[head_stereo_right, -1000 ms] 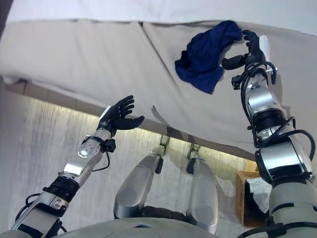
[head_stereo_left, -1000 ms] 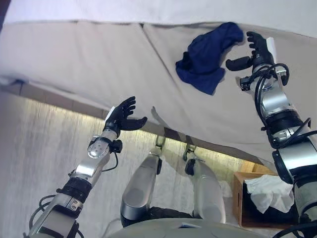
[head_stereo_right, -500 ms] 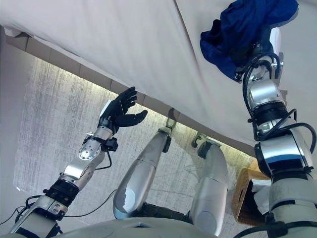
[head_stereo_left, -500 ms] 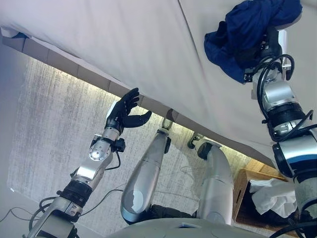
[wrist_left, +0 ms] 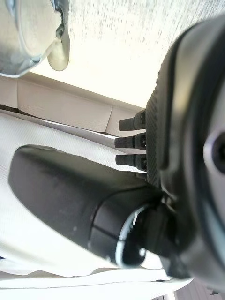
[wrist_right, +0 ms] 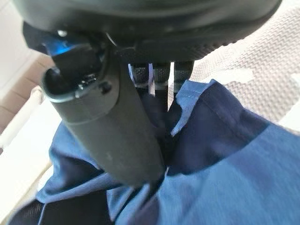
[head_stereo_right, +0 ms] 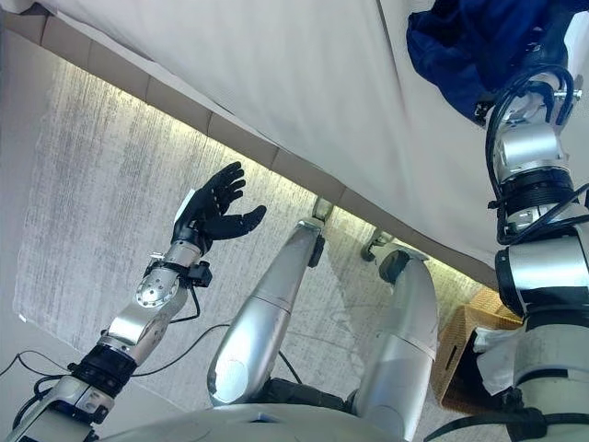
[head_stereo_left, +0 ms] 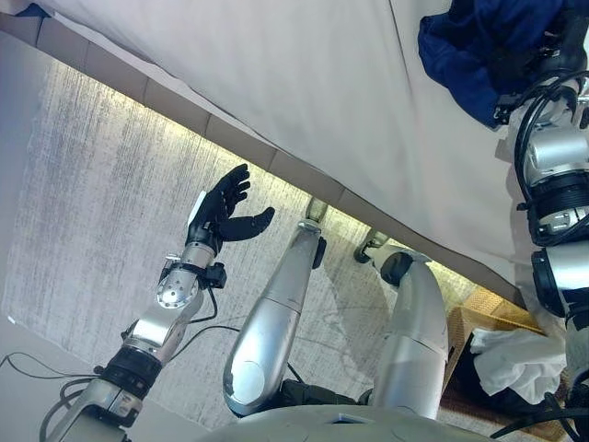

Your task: Pick up the clothes from the bed and place them into the basket

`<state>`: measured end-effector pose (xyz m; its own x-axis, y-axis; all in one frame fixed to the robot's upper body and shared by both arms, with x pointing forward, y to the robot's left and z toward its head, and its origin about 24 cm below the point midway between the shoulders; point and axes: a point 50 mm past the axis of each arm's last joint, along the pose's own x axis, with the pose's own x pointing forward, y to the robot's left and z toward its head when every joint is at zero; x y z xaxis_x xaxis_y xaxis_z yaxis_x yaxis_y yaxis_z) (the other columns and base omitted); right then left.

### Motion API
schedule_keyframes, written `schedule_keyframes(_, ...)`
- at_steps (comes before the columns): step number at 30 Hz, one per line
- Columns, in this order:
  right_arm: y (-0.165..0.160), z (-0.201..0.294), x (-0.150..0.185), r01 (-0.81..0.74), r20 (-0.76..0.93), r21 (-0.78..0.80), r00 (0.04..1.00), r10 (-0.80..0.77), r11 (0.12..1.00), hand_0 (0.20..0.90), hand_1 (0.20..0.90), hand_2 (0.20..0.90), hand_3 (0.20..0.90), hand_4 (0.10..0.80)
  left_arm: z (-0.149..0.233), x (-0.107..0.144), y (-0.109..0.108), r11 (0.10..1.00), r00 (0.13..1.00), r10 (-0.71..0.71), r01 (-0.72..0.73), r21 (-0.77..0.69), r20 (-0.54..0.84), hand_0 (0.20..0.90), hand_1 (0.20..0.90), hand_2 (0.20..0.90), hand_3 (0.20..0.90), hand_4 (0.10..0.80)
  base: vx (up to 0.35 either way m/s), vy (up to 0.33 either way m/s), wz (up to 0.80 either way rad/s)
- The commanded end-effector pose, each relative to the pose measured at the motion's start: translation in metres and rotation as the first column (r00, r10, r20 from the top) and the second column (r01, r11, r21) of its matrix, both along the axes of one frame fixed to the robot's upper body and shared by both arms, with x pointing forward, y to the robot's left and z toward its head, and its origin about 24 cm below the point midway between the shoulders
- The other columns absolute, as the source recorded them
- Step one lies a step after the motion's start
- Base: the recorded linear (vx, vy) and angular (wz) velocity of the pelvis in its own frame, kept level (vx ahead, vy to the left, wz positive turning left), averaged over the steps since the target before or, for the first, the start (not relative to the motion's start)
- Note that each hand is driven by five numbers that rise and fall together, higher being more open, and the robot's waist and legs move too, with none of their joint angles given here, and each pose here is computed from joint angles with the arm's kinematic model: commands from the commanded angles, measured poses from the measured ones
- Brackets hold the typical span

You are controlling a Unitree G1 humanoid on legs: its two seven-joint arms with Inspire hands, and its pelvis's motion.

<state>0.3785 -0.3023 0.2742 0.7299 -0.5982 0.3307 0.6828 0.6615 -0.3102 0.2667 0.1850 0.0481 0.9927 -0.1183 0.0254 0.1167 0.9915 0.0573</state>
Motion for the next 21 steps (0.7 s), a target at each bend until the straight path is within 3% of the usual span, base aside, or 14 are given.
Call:
schedule_keyframes(1,0.016,0.019,0.001,-0.074,0.119,-0.027,0.990,0.077,0.997,0.300,0.300,0.300,0.200,0.100,0.029,-0.007,-0.009,0.997,0.983,-0.036,0.048,-0.063,0.180,0.900,0.900,0.900,0.900,0.800,-0.044,0.039,-0.11)
schedule_keyframes(15,-0.007,0.014,-0.004,-0.147,0.151,0.105,0.980,0.130,0.984,0.300,0.300,0.300,0.200,0.100,0.032,0.008,-0.007,0.999,0.989,-0.020,0.024,-0.024,0.147,0.900,0.900,0.900,0.900,0.800,-0.047,0.035,-0.18)
schedule_keyframes(21,-0.021,0.004,-0.010,-0.180,0.110,0.129,0.980,0.166,0.975,0.300,0.300,0.300,0.200,0.100,0.018,0.014,-0.005,0.998,0.999,-0.037,0.035,0.054,0.037,0.900,0.900,0.900,0.900,0.800,0.048,0.002,-0.13)
